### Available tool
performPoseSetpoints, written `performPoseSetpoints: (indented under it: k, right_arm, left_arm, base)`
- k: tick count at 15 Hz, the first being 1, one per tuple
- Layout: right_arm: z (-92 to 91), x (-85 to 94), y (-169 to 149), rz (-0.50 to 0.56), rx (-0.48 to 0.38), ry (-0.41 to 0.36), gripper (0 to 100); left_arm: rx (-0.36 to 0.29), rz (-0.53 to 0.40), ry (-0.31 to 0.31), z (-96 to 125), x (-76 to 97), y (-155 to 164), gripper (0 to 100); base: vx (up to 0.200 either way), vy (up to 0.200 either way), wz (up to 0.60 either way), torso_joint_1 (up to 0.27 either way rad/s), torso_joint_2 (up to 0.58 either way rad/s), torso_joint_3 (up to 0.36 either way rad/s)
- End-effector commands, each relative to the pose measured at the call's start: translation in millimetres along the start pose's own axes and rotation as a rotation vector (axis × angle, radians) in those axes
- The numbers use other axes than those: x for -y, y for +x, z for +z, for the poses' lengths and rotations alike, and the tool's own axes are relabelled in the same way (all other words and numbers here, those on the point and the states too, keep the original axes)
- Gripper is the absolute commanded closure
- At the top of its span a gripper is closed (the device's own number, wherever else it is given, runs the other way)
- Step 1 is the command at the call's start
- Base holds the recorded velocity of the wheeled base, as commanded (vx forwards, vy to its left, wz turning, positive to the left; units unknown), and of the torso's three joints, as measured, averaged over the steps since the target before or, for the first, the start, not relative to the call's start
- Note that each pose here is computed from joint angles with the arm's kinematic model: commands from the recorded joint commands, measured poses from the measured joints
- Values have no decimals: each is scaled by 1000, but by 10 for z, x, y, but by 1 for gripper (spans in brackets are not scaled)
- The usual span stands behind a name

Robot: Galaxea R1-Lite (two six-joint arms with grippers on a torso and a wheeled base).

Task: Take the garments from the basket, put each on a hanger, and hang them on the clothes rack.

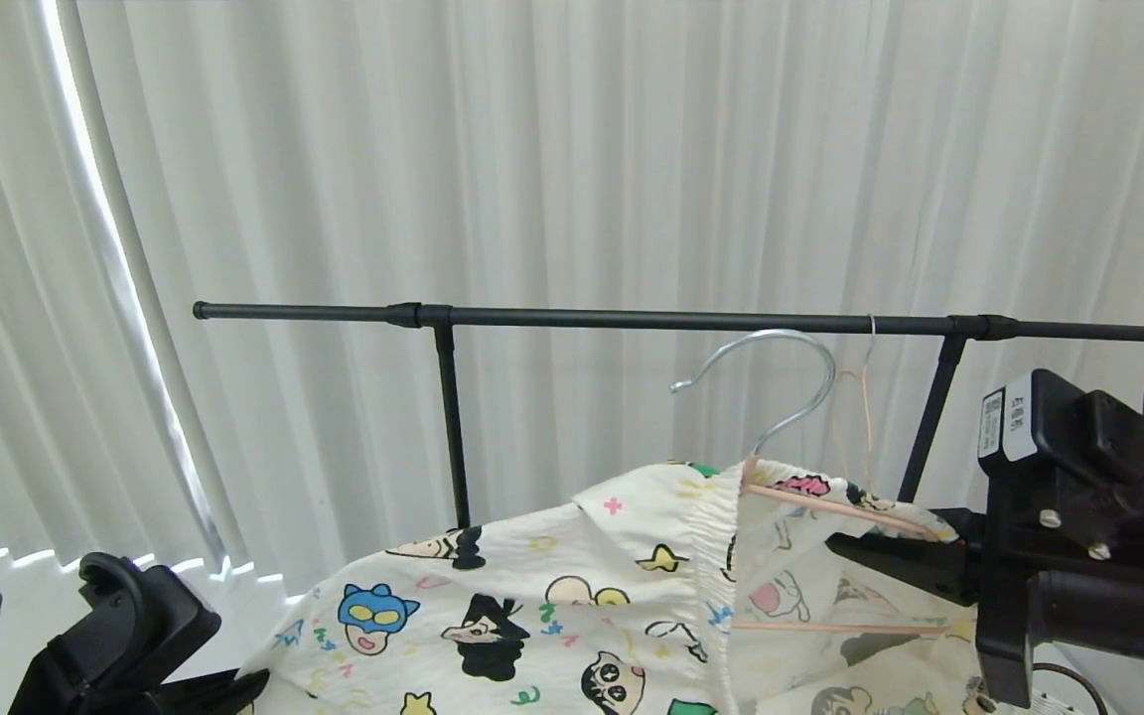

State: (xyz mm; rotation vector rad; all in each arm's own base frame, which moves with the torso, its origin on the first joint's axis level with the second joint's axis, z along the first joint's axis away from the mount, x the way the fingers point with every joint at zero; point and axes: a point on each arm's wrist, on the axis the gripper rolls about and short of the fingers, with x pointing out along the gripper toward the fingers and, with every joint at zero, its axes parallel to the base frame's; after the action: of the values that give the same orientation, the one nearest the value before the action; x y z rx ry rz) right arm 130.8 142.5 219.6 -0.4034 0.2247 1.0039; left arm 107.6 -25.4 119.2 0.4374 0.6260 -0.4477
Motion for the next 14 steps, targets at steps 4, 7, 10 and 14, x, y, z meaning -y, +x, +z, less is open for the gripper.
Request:
performPoseSetpoints:
  k: [4,7,10,14]
  right_arm:
    - [-23,65,-9,-34,-3,15,100]
    - [-23,86,-12,-45,0,32,100]
    - [-26,106,-20,-56,1,37,100]
    - [-34,104,-16,-54,-3,36,100]
  left_arm:
    - [-93,76,-67,-186,-47,20,100]
    - [-164,144,-68,-272,-29,31,100]
    - [-201,180,-74,-289,-39,48,100]
    - [-99,151,-84,-156,-61,-2,100]
  base:
    - [0,0,0,0,0,0]
    - [0,0,0,0,0,0]
    - [0,0,0,0,0,0]
    - [0,0,0,0,0,0]
